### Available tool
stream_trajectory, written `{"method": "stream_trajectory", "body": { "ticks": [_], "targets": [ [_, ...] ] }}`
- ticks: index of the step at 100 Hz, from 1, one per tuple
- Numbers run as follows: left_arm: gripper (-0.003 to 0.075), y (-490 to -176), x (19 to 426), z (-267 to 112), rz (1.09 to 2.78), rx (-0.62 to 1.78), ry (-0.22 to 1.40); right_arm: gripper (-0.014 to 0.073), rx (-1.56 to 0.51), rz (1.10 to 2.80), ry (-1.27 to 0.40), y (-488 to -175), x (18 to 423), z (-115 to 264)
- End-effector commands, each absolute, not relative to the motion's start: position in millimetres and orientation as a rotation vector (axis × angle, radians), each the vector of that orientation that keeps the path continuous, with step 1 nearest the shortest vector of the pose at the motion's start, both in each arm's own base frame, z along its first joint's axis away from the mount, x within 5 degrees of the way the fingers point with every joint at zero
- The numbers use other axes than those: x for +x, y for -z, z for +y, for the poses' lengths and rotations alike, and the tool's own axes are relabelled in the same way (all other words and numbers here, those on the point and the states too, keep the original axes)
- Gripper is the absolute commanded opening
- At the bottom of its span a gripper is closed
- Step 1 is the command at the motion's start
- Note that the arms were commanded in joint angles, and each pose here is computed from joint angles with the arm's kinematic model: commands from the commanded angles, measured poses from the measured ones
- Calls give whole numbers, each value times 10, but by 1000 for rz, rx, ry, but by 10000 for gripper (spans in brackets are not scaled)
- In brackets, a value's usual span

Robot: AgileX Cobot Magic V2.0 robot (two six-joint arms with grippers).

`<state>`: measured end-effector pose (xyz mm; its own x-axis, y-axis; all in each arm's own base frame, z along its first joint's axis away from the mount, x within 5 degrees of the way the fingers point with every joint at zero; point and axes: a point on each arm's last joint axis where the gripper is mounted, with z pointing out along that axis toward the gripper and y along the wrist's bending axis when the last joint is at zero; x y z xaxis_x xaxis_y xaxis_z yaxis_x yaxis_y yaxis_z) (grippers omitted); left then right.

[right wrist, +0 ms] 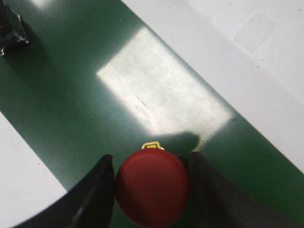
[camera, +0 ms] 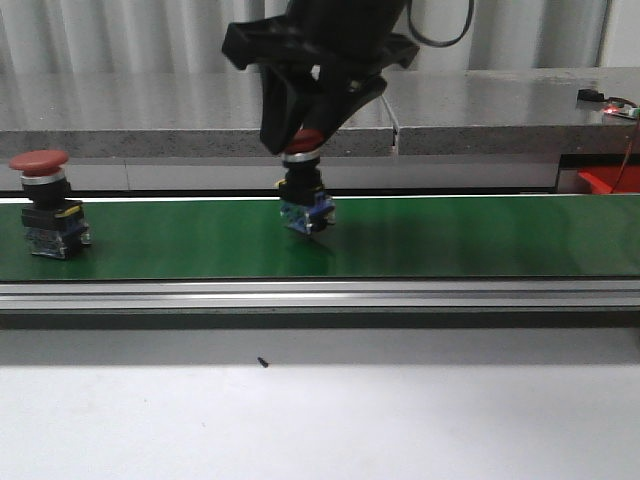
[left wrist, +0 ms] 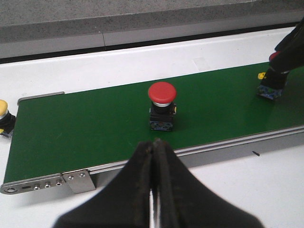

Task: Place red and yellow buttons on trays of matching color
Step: 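Grasp the leading red button on the belt with the right gripper, then carry the red button into the red tray and open the right gripper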

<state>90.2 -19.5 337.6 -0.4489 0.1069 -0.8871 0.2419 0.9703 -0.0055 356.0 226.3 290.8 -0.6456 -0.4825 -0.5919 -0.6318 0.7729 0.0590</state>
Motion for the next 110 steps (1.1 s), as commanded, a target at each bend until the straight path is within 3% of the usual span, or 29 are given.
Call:
{"method": "stream_trajectory", "body": {
  "ticks": [1, 38, 74, 91, 110],
  "targets": [
    [-19, -3501, 924, -204, 1959, 222, 175, -3, -739, 2244, -366, -3477, 3502, 2032],
    [-19, -3501, 924, -204, 1959, 222, 175, -3, -368, 2202, -209, -3940, 3661, 788],
    [-19, -3501, 924, -204, 1959, 222, 175, -3, 35, 2183, -4, -3969, 3726, -547],
    [-19, -3501, 924, -204, 1959, 222, 175, -3, 189, 2142, 65, -3957, 3679, -1038],
    [-19, -3501, 924, -204, 1959, 222, 175, -3, 333, 2137, 75, -3743, 3750, -1463]
  ]
}}
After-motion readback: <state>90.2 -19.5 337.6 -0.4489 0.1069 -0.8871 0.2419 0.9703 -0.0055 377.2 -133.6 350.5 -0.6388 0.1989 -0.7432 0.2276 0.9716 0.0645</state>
